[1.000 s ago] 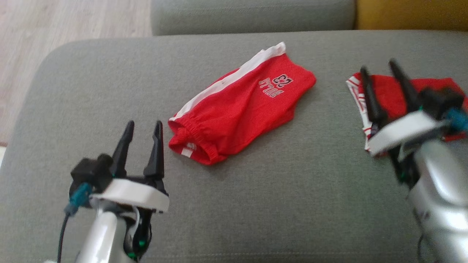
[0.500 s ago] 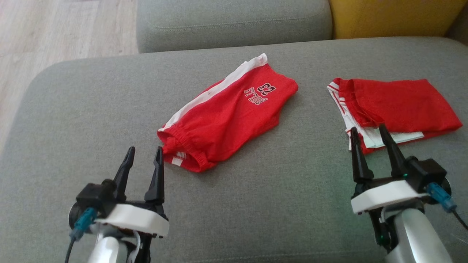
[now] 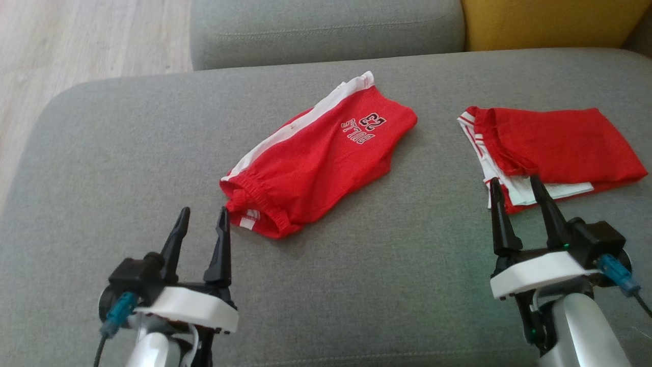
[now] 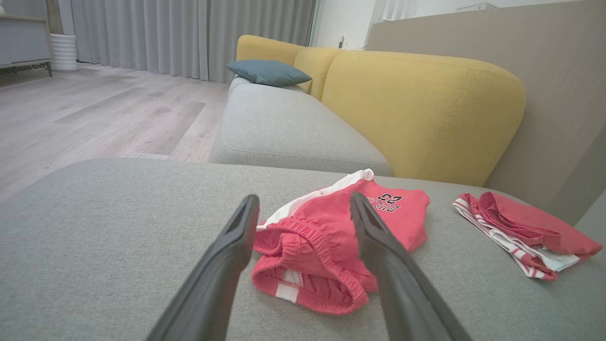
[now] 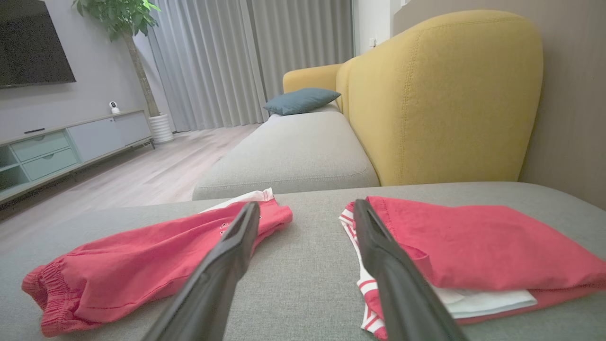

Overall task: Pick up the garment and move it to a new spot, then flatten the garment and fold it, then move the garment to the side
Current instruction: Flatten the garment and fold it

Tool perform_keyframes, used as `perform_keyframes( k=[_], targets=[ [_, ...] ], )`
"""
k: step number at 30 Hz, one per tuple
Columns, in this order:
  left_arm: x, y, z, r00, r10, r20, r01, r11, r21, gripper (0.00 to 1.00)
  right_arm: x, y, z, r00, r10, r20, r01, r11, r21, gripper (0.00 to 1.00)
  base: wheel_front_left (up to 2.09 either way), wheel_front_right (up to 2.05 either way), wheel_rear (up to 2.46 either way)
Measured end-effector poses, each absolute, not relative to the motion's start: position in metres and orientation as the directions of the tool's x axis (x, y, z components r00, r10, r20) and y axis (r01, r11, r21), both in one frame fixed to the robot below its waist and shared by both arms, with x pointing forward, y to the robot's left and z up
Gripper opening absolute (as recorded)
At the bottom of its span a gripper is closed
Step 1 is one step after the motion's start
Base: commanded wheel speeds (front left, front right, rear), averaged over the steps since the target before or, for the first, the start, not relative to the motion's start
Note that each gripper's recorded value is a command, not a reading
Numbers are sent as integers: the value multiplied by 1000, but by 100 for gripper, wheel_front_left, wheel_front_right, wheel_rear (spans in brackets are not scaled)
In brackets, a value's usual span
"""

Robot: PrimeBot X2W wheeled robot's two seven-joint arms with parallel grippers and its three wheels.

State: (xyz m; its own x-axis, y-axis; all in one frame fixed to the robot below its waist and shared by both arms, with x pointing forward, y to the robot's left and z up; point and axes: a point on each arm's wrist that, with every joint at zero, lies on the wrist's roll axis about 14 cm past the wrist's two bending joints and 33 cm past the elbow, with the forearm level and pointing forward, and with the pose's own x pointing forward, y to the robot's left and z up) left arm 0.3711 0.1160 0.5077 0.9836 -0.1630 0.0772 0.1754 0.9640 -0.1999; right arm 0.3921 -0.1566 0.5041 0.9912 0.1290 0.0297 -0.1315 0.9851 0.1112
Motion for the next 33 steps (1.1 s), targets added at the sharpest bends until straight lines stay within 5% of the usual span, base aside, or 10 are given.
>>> perform_keyframes(
  k=[12,20,33],
  targets=[
    [381,118,501,987,-152,57,161,963,-214,100,420,-108,462,942,272,-195,-189,913,361,100,0,0,0],
    [380,135,485,996,-92,2,90,971,-222,100,466,-81,434,876,355,-327,-96,793,602,100,0,0,0],
    [372,168,468,998,25,-66,-39,975,-218,100,521,-42,382,756,397,-520,31,772,634,100,0,0,0]
  ],
)
